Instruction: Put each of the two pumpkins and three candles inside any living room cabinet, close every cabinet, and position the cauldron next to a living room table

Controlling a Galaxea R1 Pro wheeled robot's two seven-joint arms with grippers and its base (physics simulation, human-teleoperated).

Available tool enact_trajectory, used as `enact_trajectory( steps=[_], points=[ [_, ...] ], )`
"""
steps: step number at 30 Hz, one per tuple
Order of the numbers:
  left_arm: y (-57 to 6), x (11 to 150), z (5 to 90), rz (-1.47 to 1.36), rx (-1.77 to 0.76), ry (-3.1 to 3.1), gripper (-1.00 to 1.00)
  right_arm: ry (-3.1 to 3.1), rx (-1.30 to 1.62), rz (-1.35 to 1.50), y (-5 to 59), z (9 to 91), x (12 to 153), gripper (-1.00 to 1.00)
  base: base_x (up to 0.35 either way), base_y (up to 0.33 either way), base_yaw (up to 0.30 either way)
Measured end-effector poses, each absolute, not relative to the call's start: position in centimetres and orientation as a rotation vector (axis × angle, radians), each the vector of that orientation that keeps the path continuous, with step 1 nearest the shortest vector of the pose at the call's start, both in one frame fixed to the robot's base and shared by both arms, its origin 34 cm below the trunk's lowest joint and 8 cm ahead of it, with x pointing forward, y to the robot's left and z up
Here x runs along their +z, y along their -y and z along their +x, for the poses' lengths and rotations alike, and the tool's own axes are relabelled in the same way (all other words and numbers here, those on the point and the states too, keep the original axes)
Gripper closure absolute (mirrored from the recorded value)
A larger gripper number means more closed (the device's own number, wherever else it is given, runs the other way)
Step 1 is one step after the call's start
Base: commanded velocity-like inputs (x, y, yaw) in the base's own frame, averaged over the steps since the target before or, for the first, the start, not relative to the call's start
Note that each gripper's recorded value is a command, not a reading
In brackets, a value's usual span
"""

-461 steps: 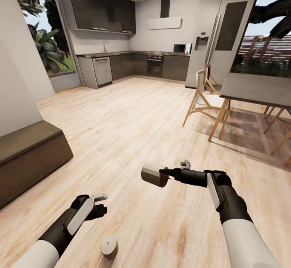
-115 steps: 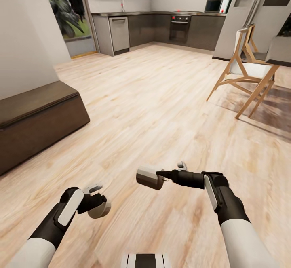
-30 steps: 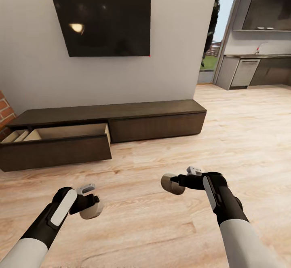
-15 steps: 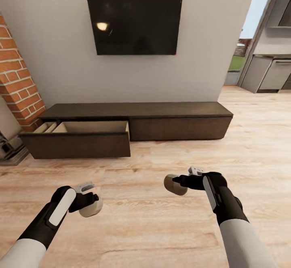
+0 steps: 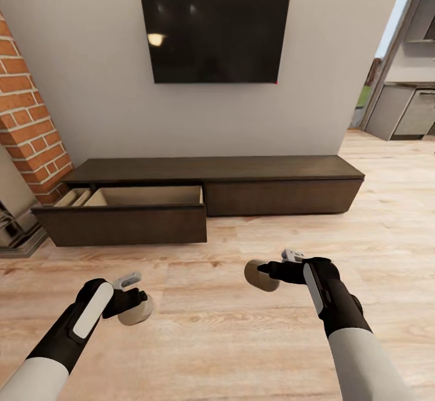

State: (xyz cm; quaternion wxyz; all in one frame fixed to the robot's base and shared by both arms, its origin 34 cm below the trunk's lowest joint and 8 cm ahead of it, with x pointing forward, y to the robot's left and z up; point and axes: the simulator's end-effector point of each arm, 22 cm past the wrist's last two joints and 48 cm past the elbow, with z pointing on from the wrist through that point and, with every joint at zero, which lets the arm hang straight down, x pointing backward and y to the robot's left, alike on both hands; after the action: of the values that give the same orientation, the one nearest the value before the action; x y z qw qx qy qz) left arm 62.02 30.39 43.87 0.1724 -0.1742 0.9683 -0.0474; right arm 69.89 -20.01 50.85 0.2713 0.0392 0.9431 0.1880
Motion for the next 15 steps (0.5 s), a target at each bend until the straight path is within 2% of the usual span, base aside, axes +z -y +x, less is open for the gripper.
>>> enact_trajectory(
  steps=[15],
  points=[
    [-30.32, 43.7, 61.88, -0.494, -0.136, -2.753, 1.0, -2.533, 0.522, 0.102, 19.71, 69.93, 51.0, 1.0, 0.059, 0.325, -0.006]
  ],
)
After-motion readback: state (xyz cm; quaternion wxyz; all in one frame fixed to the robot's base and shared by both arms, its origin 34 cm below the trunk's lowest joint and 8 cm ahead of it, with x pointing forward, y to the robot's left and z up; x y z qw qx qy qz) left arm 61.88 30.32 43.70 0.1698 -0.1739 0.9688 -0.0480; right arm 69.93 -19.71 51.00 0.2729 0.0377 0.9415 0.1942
